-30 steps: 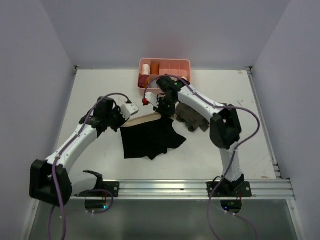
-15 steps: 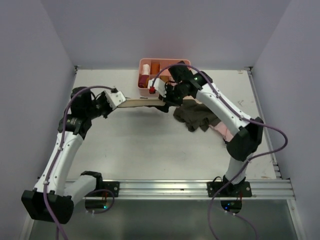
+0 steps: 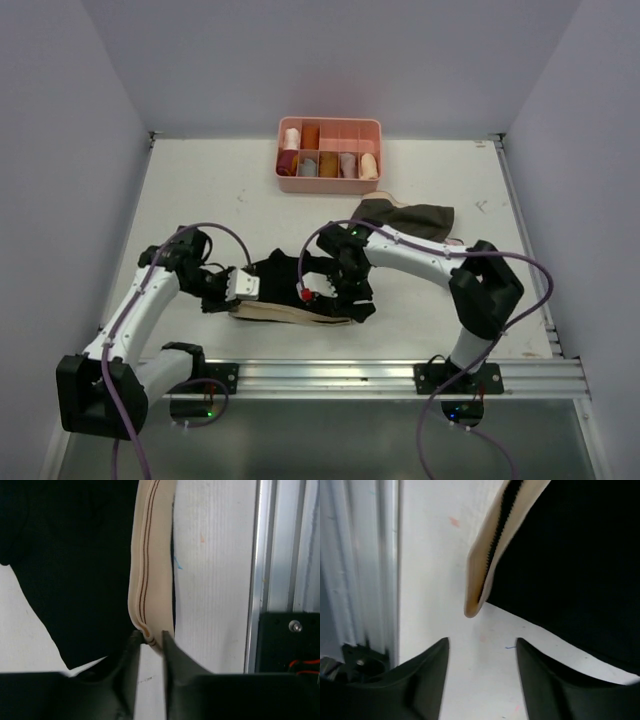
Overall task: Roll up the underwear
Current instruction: Flatten the underwear
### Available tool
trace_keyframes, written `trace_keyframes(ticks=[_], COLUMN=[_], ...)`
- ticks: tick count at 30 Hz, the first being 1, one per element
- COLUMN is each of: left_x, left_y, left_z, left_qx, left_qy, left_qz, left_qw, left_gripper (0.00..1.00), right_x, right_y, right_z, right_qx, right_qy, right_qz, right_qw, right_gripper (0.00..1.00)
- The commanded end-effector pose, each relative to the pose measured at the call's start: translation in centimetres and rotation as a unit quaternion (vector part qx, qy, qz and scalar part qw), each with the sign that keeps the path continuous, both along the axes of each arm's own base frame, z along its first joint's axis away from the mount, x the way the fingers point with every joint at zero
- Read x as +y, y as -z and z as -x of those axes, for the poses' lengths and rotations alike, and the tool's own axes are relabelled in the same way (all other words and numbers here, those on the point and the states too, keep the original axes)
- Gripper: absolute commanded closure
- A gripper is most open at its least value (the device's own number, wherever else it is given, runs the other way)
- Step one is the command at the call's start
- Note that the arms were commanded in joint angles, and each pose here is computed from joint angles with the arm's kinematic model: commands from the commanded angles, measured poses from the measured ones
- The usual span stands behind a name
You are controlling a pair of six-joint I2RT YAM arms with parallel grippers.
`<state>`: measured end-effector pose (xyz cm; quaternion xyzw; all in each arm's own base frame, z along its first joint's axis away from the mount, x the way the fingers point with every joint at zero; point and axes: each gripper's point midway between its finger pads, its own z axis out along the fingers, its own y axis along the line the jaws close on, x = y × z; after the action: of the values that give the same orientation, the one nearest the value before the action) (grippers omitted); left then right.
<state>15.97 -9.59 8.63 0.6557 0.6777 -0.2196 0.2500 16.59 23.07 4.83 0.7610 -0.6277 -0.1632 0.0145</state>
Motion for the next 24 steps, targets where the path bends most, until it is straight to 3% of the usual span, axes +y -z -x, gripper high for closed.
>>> trace_keyframes(ticks=[1,3,4,5,7,8,11,14,17,19,24], left_x=[-0.4,-0.1,-0.1,-0.1,-0.5,-0.8,-1.0,-0.3,0.3,0.9,2.9], left_y=[-2.2,-2.4,-2.8,-3.0,-3.6,-3.7,-2.5,-0.1,2.1,2.8,6.1], left_z=[2.0,2.1,1.5,1.1,-1.0,-1.9,-6.2,-9.5,-11.6,-13.1,-12.0], left_qx=[0.004,0.011,0.004,0.0,-0.02,-0.023,-0.035,-0.012,0.0,-0.002,0.016], left_qy=[0.066,0.069,0.063,0.057,0.019,0.002,-0.082,-0.155,-0.202,-0.225,-0.207], left_qz=[0.016,0.006,0.005,0.005,0.016,0.022,0.031,0.011,-0.008,-0.025,-0.094], left_qw=[0.998,0.998,0.998,0.998,0.999,0.999,0.996,0.988,0.979,0.974,0.974], left_gripper=[0.64,0.55,0.44,0.44,0.44,0.45,0.53,0.66,0.67,0.73,0.81], right_x=[1.1,1.8,2.2,2.6,4.1,4.5,6.0,7.1,6.9,6.7,6.2], right_y=[-5.9,-7.7,-8.2,-8.7,-8.7,-8.2,-6.3,-4.1,-1.2,0.0,4.0], right_z=[2.1,1.8,1.4,0.8,-2.0,-3.1,-5.6,-6.6,-7.7,-8.3,-10.8], right_qx=[0.01,0.008,0.007,0.006,-0.003,-0.005,0.009,0.02,0.009,0.0,-0.031], right_qy=[-0.034,-0.023,0.001,0.02,0.105,0.13,0.212,0.267,0.289,0.295,0.31], right_qz=[-0.079,-0.099,-0.104,-0.114,-0.133,-0.131,-0.113,-0.091,-0.052,-0.034,0.021], right_qw=[0.996,0.995,0.995,0.993,0.986,0.983,0.971,0.959,0.956,0.955,0.95], right_gripper=[0.33,0.32,0.32,0.35,0.45,0.59,0.8,0.89,0.91,0.91,0.92])
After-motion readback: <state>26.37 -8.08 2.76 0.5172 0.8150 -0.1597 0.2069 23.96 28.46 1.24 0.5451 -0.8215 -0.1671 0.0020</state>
